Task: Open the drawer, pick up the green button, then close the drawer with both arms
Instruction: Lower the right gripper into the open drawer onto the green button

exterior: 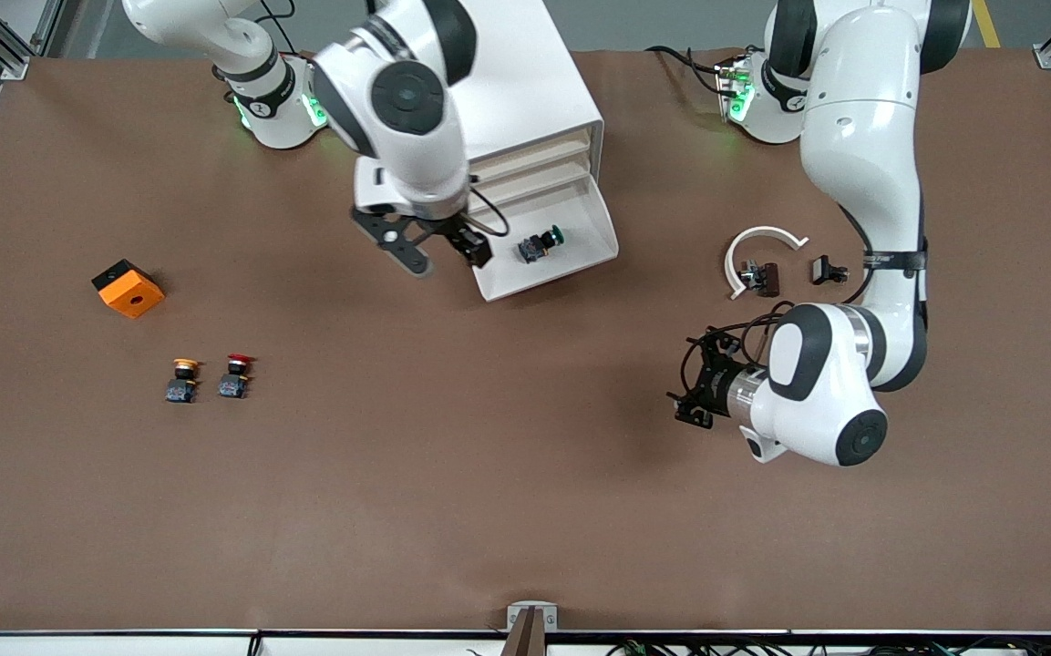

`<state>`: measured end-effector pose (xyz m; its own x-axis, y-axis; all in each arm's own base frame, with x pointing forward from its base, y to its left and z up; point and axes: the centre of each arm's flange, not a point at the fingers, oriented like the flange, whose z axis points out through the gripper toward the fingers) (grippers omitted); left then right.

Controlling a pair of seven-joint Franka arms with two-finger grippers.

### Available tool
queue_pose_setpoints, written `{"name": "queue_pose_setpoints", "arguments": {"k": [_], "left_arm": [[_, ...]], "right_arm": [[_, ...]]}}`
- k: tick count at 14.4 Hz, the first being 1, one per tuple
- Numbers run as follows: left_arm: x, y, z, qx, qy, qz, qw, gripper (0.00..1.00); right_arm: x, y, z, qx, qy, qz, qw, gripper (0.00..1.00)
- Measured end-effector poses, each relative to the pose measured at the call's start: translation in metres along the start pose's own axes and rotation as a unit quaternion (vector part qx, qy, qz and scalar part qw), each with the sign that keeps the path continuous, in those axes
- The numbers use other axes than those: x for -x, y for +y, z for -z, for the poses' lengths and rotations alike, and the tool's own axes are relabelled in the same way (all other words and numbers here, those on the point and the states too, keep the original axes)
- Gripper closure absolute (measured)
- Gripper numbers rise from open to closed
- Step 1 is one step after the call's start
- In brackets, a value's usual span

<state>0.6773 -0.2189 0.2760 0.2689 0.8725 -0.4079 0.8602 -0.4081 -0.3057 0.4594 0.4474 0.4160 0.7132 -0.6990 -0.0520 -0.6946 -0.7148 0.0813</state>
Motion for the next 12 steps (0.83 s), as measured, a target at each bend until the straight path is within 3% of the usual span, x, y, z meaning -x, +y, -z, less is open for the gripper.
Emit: {"name": "queue_pose_setpoints", "arguments": {"k": [3, 6, 8, 10, 12], "left_arm": [[-0.009, -0.011, 0.026, -0.006, 0.07, -0.084, 0.994, 0.0], [-0.012, -0.02, 0.048, -0.017, 0.112, -0.168, 0.979, 0.0], [-0.01, -0.021, 0.056, -0.028, 0.138, -0.248, 0.958, 0.0], [-0.001, -0.02, 0.07, -0.018, 0.161, -0.336, 0.928, 0.0], [0.008, -0.023, 0.086, -0.004, 0.174, -0.382, 0.908, 0.0]], "right_arm": [[0.022, -0.019, -0.04, -0.01, 0.002, -0.034, 0.999, 0.0], [0.028, -0.026, -0.065, -0.006, 0.002, -0.041, 0.999, 0.0], [0.035, -0.03, -0.078, -0.005, 0.003, -0.045, 0.999, 0.0], [0.044, -0.031, -0.095, 0.004, 0.004, -0.048, 0.999, 0.0], [0.052, -0.032, -0.111, 0.014, 0.005, -0.048, 0.999, 0.0]]}}
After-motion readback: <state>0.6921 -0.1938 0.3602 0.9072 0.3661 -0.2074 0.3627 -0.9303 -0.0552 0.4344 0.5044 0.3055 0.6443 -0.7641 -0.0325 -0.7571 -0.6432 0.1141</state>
